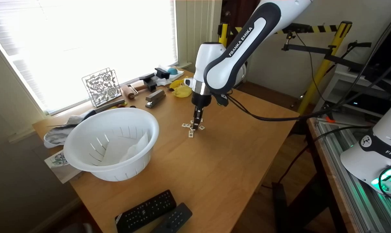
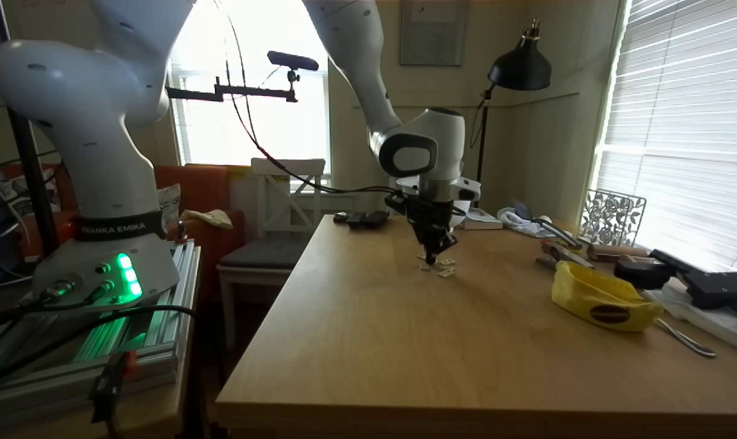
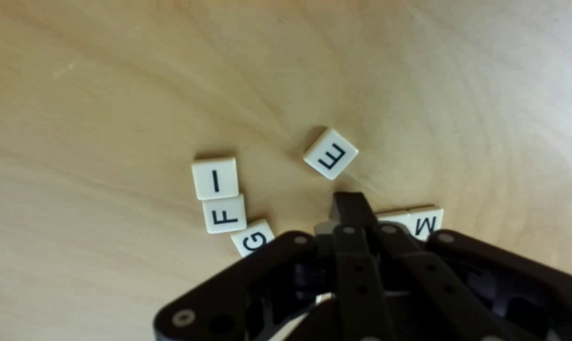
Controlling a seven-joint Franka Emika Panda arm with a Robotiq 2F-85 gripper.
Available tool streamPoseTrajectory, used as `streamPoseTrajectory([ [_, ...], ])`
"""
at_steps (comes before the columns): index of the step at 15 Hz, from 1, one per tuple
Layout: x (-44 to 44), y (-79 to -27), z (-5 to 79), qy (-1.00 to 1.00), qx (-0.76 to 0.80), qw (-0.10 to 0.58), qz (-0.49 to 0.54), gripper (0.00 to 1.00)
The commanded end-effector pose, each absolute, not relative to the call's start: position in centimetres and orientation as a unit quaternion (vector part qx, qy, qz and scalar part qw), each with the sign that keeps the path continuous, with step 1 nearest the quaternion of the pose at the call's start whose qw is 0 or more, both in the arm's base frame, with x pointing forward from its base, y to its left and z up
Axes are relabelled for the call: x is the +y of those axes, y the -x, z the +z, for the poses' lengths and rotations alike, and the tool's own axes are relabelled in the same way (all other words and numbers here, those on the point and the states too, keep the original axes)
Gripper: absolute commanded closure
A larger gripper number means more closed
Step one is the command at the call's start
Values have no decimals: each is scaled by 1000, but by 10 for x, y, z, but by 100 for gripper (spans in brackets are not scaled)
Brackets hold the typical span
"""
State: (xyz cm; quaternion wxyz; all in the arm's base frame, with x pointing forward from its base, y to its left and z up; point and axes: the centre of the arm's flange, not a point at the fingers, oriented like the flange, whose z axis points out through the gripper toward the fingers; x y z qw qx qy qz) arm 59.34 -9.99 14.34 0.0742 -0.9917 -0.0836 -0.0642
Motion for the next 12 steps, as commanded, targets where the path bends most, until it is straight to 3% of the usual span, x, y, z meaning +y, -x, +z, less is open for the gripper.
streamPoseTrajectory([
  [1, -101, -598, 133, 993, -59, 86, -48, 100],
  [12, -102, -602, 131, 994, -31, 98, -45, 100],
])
